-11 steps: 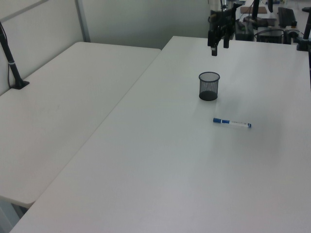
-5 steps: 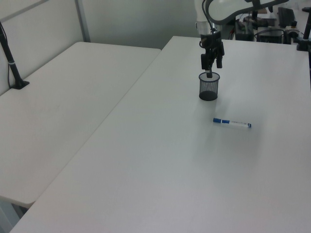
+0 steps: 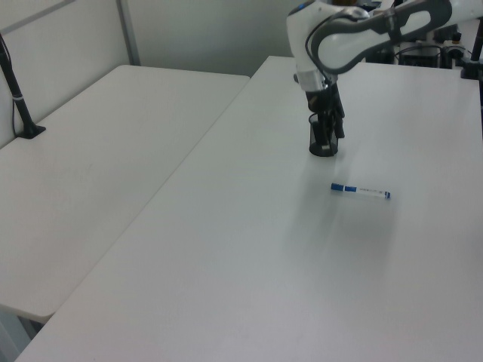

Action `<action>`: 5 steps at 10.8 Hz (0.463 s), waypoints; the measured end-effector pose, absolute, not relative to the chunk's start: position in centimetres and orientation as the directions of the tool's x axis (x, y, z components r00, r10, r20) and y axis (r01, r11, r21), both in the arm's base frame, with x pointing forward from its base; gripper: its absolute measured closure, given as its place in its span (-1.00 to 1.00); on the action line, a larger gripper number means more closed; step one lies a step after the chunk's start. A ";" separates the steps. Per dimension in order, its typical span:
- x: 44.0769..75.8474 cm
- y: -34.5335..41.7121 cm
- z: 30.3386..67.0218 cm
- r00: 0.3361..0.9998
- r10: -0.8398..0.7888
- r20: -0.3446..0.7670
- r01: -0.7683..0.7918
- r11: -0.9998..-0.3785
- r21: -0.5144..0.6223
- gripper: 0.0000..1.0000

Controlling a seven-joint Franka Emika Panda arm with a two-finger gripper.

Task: Insert the marker
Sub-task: 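Lower the gripper and close it on the marker's blue-capped end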

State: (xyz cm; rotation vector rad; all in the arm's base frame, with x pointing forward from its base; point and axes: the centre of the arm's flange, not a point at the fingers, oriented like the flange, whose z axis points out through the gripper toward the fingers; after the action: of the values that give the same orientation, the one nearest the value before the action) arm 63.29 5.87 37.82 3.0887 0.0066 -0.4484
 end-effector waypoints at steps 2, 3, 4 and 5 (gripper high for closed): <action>62.6 7.6 35.9 0.947 0.026 -0.320 0.036 -0.999 0.025 -0.88; 62.4 7.8 35.2 0.943 0.030 -0.333 0.041 -0.999 0.026 -0.81; 62.4 7.8 34.4 0.938 0.035 -0.345 0.047 -0.998 0.028 -0.79; 62.3 8.3 33.3 0.931 0.049 -0.362 0.064 -0.998 0.028 -0.60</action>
State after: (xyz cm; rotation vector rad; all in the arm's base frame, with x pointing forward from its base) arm 62.32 8.25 33.27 3.0482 0.0894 -0.5707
